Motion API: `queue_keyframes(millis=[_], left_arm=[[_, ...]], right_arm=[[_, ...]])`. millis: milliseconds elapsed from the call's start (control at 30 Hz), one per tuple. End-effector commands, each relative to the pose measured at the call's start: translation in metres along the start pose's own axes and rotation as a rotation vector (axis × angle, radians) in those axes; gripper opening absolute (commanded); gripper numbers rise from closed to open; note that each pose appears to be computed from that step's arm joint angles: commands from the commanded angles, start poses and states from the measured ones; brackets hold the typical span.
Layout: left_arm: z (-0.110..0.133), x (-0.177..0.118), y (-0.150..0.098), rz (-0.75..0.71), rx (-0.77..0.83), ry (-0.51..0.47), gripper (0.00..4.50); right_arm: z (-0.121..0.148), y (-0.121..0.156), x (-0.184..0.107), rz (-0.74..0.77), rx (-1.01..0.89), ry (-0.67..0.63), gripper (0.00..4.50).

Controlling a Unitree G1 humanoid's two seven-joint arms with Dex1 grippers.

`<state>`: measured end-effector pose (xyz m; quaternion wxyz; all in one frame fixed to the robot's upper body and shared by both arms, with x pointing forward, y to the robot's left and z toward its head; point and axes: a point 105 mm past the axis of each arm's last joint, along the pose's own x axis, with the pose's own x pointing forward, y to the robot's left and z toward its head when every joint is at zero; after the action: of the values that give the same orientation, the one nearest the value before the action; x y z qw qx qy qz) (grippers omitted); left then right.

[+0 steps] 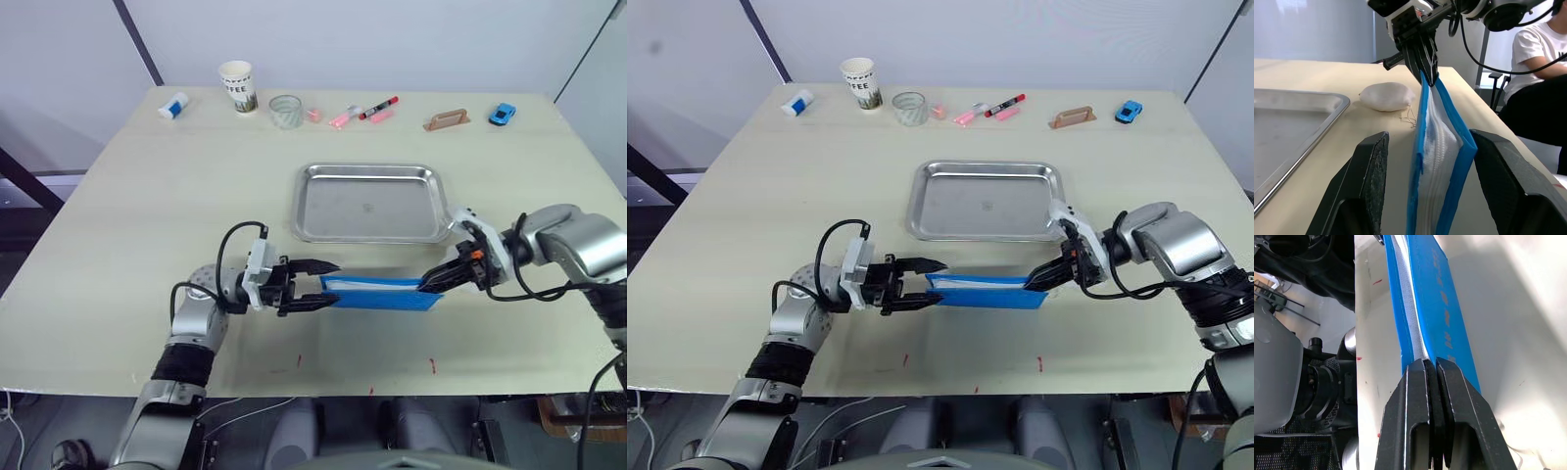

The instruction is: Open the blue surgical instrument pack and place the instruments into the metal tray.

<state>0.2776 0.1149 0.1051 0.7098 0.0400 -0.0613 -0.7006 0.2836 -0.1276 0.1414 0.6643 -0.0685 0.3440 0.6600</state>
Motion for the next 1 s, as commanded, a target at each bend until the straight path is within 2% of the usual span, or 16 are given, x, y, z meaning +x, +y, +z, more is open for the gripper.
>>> queue_keyframes(millis=[33, 533, 633, 800, 1000], left_arm=[[0.0028, 0.0034, -0.0020, -0.040, 0.041, -0.001, 2.77], [0.0036, 0.0077, -0.0002, -0.047, 0.052, -0.017, 2.77], [0.0014, 0.0100, 0.0001, -0.052, 0.049, -0.017, 2.03], [-0.0015, 0.0104, 0.0018, -0.047, 0.049, -0.014, 0.02], [-0.0024, 0.0100, 0.0034, -0.043, 0.058, -0.009, 0.02]], right_arm=[[0.0058, -0.0013, -0.0014, -0.009, -0.026, -0.006, 0.00], [0.0012, -0.0056, -0.0007, -0.026, -0.022, 0.000, 0.00], [0.0020, -0.0062, -0.0005, -0.030, -0.026, -0.003, 0.00], [0.0024, -0.0051, -0.0005, -0.027, -0.043, -0.011, 0.00], [0.0043, -0.0066, -0.0005, -0.060, -0.083, -0.062, 0.00]])
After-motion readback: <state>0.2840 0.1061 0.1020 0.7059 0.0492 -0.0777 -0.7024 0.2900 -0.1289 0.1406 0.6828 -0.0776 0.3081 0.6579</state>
